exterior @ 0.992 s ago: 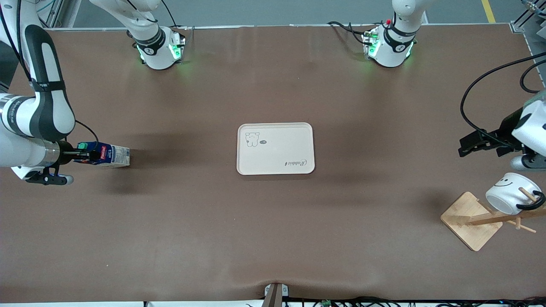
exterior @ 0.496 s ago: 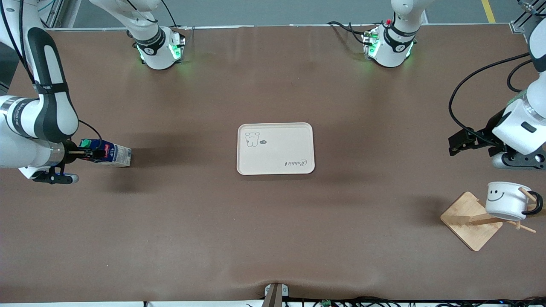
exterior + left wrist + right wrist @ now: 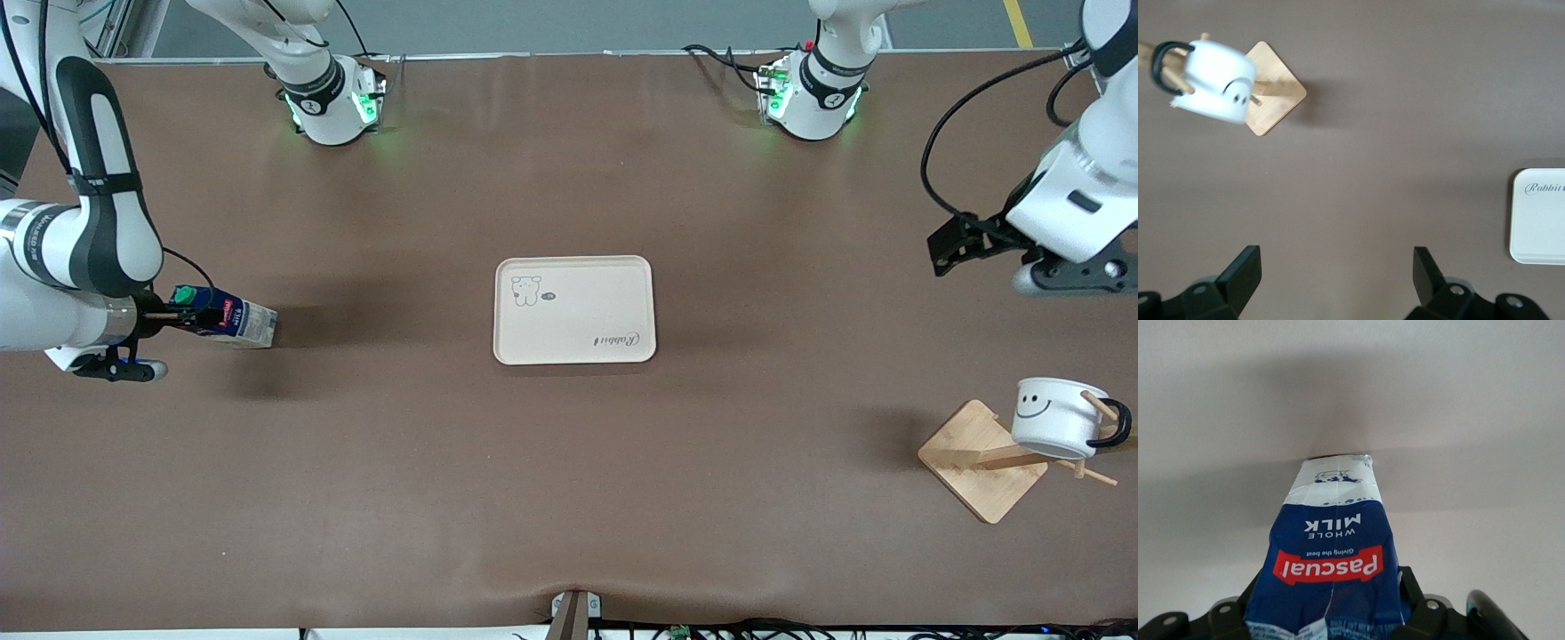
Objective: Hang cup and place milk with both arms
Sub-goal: 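Lower the milk carton onto the table and open the right gripper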
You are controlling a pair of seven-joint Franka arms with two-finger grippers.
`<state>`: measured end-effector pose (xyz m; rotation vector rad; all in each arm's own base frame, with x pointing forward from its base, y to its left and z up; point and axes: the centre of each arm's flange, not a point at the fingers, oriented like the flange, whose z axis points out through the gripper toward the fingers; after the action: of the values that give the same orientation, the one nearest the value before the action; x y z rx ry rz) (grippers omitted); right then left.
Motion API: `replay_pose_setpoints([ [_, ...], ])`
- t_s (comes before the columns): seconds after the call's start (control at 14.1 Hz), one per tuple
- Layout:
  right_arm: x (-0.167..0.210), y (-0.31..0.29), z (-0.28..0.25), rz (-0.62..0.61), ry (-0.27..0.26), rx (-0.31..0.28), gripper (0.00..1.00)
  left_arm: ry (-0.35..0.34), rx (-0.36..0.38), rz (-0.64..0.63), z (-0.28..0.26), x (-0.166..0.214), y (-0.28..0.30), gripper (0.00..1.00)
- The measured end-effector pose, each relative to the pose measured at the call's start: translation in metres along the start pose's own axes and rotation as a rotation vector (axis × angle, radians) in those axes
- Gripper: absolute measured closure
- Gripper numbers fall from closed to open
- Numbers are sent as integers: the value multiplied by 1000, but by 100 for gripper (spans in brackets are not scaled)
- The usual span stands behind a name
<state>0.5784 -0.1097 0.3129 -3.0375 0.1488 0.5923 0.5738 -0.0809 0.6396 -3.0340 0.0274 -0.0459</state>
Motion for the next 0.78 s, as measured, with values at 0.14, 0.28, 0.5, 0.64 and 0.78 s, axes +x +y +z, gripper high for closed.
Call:
replay_pose_setpoints([
  [0.14, -3, -7, -15, -9, -30, 13, 14, 11, 13, 2, -10, -12, -8, 0],
  [0.28, -5, -13, -37, -18, -35, 14, 9, 17, 19, -2, -16, -22, -12, 0],
  [0.5, -7, -18, -53, -25, -36, 15, 0, 26, 5, -11, -23, -29, -16, 0],
  [0.64, -8, -24, -59, -36, -44, 14, 0, 30, -1, -13, -26, -31, -17, 0],
  [0.78, -9, -27, -64, -41, -49, 13, 0, 28, -6, -3, -25, -31, -16, 0],
])
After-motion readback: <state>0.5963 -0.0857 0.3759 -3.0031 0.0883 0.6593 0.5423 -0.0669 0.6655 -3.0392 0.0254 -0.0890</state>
